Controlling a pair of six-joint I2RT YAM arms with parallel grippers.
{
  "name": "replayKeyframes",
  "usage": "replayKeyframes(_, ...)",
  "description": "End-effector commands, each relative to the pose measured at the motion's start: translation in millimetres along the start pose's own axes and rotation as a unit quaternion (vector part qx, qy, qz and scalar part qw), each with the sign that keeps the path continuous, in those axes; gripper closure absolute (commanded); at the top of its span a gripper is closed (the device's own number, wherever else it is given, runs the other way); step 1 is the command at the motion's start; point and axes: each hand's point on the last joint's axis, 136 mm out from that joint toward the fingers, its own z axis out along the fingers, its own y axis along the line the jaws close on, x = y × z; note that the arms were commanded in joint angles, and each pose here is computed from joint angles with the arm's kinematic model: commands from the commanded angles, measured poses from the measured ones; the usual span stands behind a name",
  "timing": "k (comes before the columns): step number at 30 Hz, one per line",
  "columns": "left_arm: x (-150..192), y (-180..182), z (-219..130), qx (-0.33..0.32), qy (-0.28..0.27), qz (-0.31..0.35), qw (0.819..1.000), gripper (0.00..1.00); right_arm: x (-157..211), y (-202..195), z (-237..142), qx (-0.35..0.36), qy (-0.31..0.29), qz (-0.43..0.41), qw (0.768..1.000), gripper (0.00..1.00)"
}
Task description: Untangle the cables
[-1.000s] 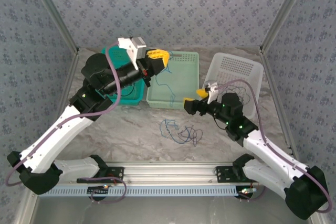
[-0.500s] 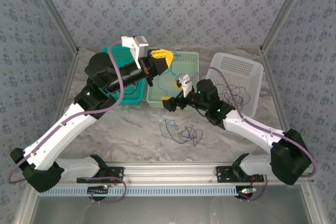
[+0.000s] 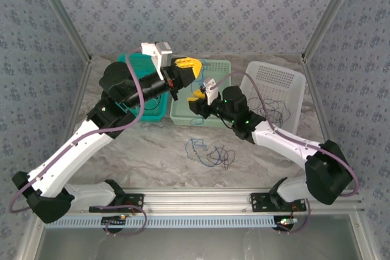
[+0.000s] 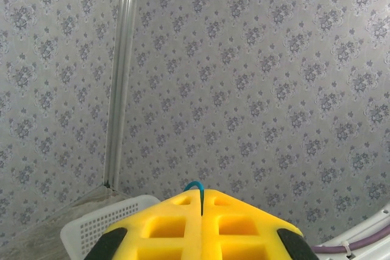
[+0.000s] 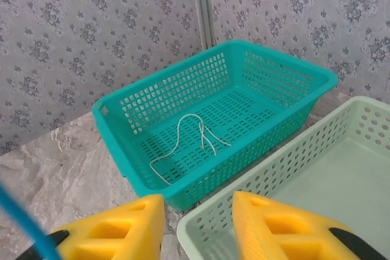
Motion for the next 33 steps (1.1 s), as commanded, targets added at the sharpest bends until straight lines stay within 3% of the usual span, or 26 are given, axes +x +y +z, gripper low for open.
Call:
replayKeyframes(1, -19.2, -8.7, -9.7, 0.010, -0.026, 0.016, 0.999, 0.98, -1.2, -4.3, 3.6, 0.004, 0.007, 0.006, 1.000, 0.65)
replayKeyframes(10, -39.2, -6.8, -22.8, -0.026, -0.033, 0.062, 0.997, 0.98, 51.8, -11.8, 3.2, 0.021, 0.071, 0.029, 0.997, 0.68)
replayKeyframes(22, -70.3, -19.0, -33.4, -0.027, -0.049, 0.097, 0.994, 0.98, 101.3, -18.6, -1.6, 0.035, 0.105, 0.069, 0.991, 0.73)
replayKeyframes(33, -94.0, -24.2, -42.2, -0.044, -0.052, 0.137, 0.988, 0.98, 131.2, -10.3, -9.3, 0.029, 0.125, 0.090, 0.988, 0.85)
